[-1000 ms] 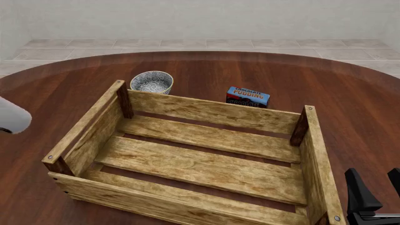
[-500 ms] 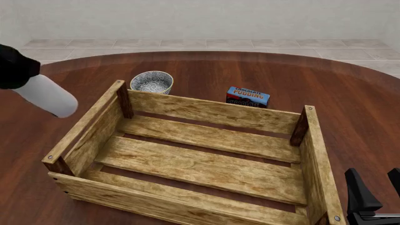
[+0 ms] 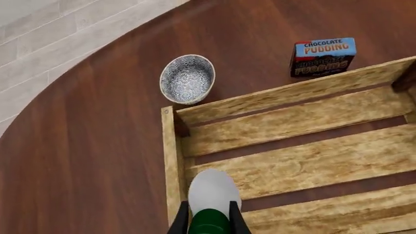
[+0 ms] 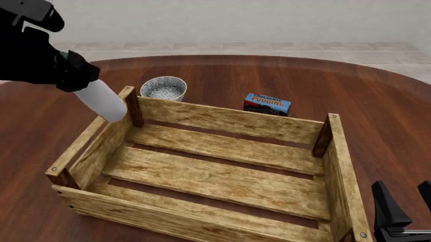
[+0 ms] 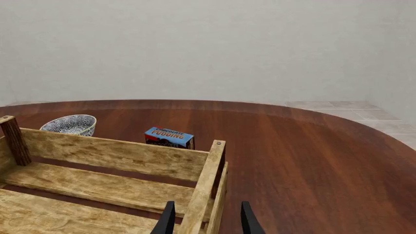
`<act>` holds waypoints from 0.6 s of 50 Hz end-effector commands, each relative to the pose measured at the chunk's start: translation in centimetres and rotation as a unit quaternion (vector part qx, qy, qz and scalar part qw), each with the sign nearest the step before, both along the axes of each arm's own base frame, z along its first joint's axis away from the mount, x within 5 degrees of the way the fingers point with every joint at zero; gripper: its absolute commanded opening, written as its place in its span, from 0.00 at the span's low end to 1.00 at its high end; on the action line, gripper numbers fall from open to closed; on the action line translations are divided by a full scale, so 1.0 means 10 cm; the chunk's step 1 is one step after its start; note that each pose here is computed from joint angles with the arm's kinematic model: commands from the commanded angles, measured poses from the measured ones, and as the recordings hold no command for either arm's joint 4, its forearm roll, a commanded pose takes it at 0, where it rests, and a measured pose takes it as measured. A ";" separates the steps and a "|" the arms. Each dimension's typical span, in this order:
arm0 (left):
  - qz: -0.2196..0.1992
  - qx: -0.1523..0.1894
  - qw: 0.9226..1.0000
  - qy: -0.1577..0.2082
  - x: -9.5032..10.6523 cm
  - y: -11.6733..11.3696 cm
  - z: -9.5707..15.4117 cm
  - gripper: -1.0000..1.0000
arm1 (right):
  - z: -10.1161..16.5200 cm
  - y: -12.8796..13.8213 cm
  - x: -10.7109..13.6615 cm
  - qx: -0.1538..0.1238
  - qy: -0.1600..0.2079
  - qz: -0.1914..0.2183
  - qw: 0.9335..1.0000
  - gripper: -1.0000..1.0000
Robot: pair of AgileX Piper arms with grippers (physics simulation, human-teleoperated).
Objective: Pick up the salad dressing and put it in the tray.
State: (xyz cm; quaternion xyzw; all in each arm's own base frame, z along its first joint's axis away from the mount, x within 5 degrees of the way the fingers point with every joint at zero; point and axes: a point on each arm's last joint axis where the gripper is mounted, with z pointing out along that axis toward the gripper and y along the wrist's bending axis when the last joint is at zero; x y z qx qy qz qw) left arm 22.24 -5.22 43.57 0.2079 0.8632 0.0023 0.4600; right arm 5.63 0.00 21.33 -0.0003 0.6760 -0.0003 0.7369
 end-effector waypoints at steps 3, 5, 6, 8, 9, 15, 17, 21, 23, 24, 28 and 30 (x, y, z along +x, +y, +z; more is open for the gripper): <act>-0.039 0.006 0.999 0.008 0.23 -0.25 -0.17 0.00 | 0.00 0.00 0.00 0.000 0.000 0.000 1.000 1.00; -0.044 0.006 0.999 0.011 0.27 -0.29 -0.22 0.00 | 0.00 0.00 0.00 0.000 0.000 0.000 1.000 1.00; -0.046 0.008 0.999 0.011 0.28 -0.30 -0.24 0.00 | 0.00 0.00 0.00 0.000 0.000 0.000 1.000 1.00; -0.051 0.009 0.999 0.016 0.33 -0.34 -0.30 0.00 | 0.00 0.00 0.00 0.000 0.000 0.000 1.000 1.00; -0.055 0.012 0.998 0.017 0.37 -0.37 -0.35 0.00 | 0.00 0.00 0.00 0.000 0.000 0.000 1.000 1.00; -0.068 0.019 0.997 0.021 0.45 -0.45 -0.47 0.00 | 0.00 0.00 0.00 0.000 0.000 0.000 1.000 1.00; -0.070 0.021 0.997 0.020 0.47 -0.46 -0.49 0.00 | 0.00 0.00 0.00 0.000 0.000 0.000 1.000 1.00; -0.075 0.024 0.997 0.023 0.53 -0.51 -0.56 0.00 | 0.00 0.00 0.00 0.000 0.000 0.000 1.000 1.00; -0.078 0.027 0.996 0.024 0.56 -0.53 -0.62 0.00 | 0.00 0.00 0.00 0.000 0.000 0.000 1.000 1.00; -0.080 0.026 0.996 0.027 0.57 -0.54 -0.64 0.00 | 0.00 0.00 0.00 0.000 0.000 0.000 1.000 1.00; -0.084 0.031 0.996 0.026 0.58 -0.56 -0.72 0.00 | 0.00 0.00 0.00 0.000 0.000 0.000 1.000 1.00; -0.092 0.035 0.995 0.032 0.60 -0.60 -0.78 0.00 | 0.00 0.00 0.00 0.000 0.000 0.000 1.000 1.00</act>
